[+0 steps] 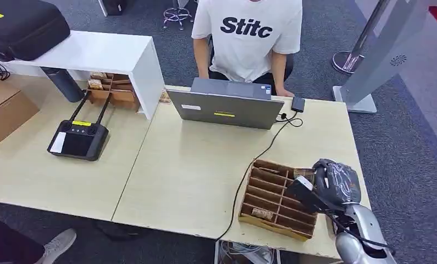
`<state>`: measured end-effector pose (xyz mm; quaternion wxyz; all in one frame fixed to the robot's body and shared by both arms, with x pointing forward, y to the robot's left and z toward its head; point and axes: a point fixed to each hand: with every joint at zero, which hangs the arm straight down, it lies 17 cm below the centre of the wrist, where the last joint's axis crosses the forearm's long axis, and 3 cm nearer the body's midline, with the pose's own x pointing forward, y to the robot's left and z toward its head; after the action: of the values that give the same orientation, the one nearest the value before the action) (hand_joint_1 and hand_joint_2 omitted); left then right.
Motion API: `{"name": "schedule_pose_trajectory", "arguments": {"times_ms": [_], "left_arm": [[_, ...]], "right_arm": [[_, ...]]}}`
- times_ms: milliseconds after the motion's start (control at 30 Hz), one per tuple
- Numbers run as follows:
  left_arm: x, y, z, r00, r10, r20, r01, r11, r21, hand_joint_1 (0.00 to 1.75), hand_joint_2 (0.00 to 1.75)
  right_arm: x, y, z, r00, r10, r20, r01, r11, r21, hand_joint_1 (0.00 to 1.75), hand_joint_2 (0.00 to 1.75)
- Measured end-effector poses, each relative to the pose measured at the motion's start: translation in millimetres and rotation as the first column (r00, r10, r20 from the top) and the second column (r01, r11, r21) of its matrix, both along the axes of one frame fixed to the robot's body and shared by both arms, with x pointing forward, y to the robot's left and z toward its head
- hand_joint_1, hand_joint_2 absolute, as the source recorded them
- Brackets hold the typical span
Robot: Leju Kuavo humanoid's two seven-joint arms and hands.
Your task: Pass the card to the sensor for recognition and then transmit it.
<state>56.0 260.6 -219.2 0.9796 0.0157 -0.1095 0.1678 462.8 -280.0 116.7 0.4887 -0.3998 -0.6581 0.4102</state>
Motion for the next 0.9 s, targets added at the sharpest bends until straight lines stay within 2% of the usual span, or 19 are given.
{"name": "schedule_pose_trajectory", "arguments": {"times_ms": [900], "left_arm": [[0.4,-0.4,0.0,1.0,-0.018,0.003,0.018,1.0,0.004,0.0,1.75]], "right_arm": [[-0.3,0.8,2.9,1.0,0.006,0.014,-0.006,1.0,0.009,1.75,1.75]]}}
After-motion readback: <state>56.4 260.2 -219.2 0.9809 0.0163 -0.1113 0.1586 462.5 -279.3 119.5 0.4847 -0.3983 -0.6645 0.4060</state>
